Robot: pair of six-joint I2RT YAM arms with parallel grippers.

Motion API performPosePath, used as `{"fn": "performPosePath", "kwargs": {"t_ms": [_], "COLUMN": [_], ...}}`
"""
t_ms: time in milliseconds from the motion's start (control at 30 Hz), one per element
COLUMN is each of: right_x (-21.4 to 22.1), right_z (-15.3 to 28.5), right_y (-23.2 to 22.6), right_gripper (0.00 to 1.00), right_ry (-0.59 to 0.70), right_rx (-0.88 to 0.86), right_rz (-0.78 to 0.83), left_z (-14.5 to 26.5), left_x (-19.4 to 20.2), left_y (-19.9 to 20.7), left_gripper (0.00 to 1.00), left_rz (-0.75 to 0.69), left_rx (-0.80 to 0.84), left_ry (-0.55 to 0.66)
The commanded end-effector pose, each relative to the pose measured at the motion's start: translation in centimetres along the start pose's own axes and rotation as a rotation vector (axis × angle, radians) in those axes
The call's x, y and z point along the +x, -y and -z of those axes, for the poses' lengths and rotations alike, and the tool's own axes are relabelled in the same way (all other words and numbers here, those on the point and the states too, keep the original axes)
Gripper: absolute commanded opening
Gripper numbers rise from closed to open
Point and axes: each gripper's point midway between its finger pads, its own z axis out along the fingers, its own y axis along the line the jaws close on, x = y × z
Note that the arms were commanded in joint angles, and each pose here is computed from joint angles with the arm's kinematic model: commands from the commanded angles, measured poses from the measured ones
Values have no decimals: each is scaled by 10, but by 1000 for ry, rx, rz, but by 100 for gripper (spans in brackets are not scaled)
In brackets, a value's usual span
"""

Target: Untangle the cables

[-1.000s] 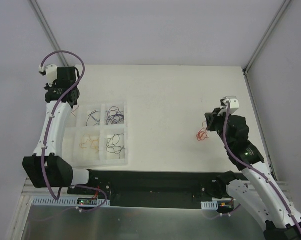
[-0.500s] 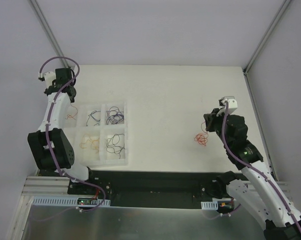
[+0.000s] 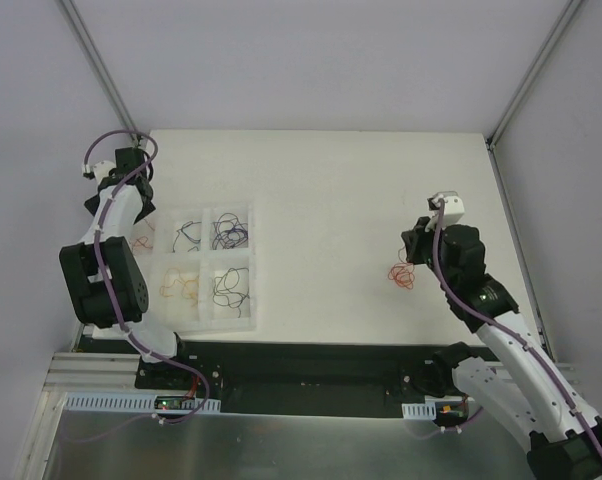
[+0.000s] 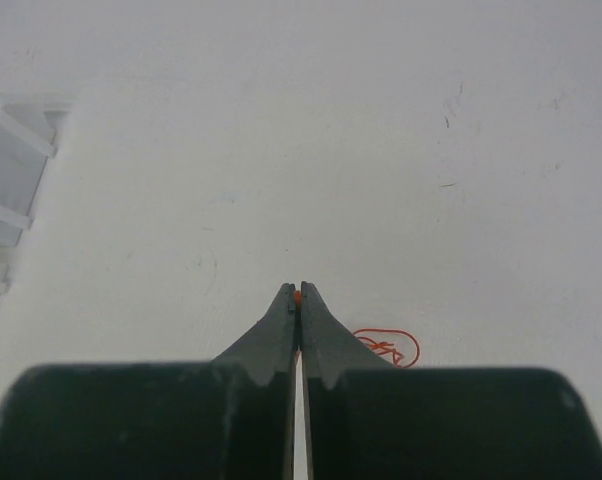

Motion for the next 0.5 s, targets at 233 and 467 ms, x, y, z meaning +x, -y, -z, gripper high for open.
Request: {"fn": "performPosePath", "kwargs": {"t_ms": [233, 467], "right_x": [-12, -38], "right_z": [-4, 9], "right_y": [-62, -123], "right_gripper": [0, 0], "right_ry": [-135, -128], "right_rx": [-275, -475], "right_rz": [-5, -223], "left_z": [96, 327], "left_x": [-29, 57], "left_y": [40, 159], "left_gripper": [81, 73], "left_rz": [170, -290], "left_rx": [496, 1739], "left_ry": [67, 128]}}
